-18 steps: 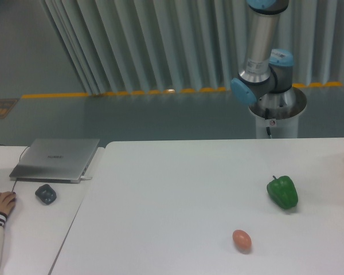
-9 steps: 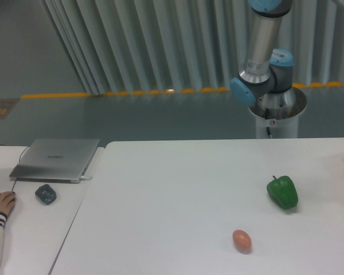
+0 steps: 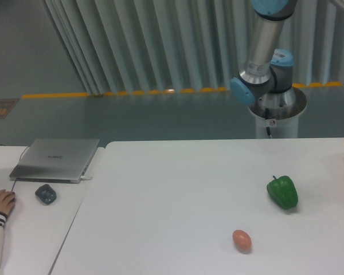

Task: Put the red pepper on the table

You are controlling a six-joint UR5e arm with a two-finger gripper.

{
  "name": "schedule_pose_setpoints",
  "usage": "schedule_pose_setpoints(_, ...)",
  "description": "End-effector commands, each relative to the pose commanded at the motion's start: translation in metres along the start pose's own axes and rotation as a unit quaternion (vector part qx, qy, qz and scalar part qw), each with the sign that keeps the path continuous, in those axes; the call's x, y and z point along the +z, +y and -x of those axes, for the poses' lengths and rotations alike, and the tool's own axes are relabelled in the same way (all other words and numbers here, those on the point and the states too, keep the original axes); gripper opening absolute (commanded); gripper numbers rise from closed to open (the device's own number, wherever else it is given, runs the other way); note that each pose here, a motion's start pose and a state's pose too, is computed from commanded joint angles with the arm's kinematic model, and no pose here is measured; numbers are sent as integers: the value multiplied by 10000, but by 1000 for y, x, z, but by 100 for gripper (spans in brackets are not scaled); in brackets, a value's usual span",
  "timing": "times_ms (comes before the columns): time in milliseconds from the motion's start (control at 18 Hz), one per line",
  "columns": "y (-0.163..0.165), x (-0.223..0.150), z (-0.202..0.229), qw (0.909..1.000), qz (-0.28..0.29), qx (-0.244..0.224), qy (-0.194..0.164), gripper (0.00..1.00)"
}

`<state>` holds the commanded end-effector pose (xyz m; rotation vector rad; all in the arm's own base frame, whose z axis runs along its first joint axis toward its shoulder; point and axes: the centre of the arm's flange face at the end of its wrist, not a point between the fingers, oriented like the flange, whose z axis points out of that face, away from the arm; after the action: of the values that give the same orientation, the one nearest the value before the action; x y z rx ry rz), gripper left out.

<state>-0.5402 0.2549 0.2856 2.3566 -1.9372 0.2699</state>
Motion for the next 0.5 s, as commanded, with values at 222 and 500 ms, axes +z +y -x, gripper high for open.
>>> schedule_pose_setpoints(222, 1, 4, 1, 10000, -34, -2, 16, 100)
schedule_pose_setpoints(500, 2, 9, 3, 10000, -67, -12, 33, 88)
